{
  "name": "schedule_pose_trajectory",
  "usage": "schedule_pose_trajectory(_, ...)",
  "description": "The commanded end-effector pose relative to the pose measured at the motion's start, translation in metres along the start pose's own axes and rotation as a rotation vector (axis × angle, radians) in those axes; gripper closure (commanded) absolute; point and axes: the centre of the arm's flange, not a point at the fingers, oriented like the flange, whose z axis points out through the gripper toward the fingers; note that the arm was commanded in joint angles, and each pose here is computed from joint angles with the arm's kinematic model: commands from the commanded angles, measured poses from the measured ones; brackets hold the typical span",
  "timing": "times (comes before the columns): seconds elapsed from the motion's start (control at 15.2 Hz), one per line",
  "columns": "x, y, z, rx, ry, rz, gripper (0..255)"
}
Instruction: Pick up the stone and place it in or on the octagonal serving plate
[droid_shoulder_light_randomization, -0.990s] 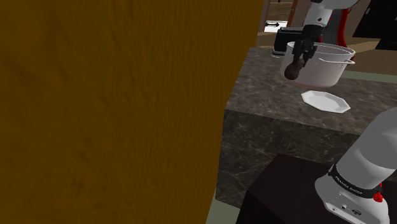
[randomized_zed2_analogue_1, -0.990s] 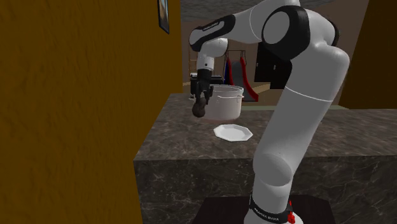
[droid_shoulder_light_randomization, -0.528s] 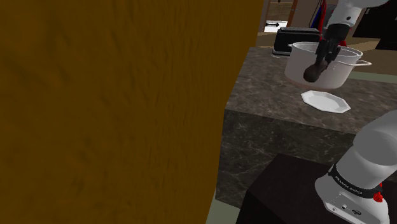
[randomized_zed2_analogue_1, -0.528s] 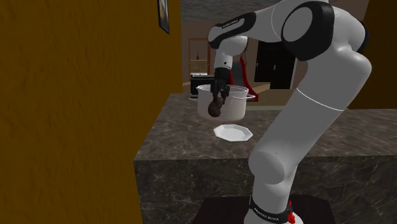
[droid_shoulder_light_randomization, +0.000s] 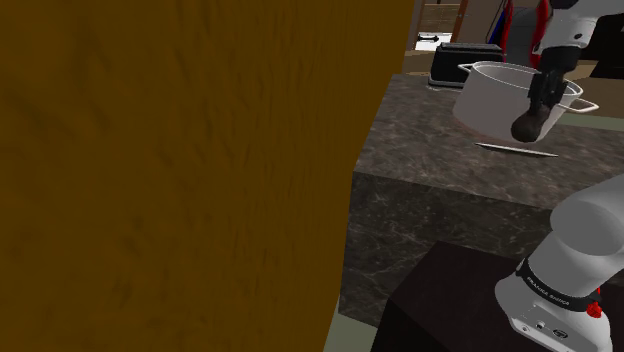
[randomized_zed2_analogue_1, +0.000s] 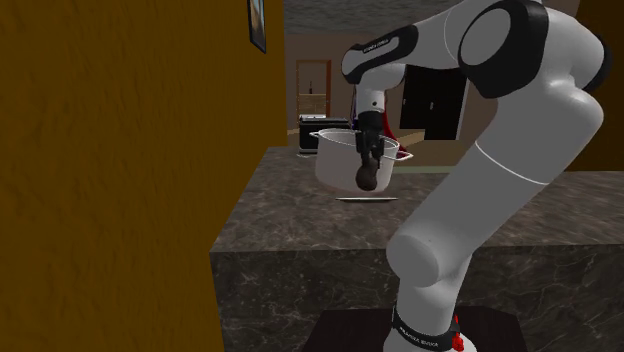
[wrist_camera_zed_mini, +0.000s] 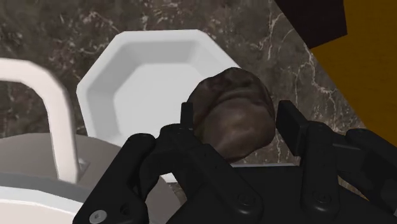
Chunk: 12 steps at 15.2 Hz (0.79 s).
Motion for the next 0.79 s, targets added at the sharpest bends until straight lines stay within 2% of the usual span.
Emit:
schedule_pose_trajectory(0.0, 0.011, 0.019, 0.016, -0.083, 0.073, 0.018, 255)
schedule_pose_trajectory(0.73, 0.026, 0.035, 0.068, -0.083, 0.073, 0.018, 255)
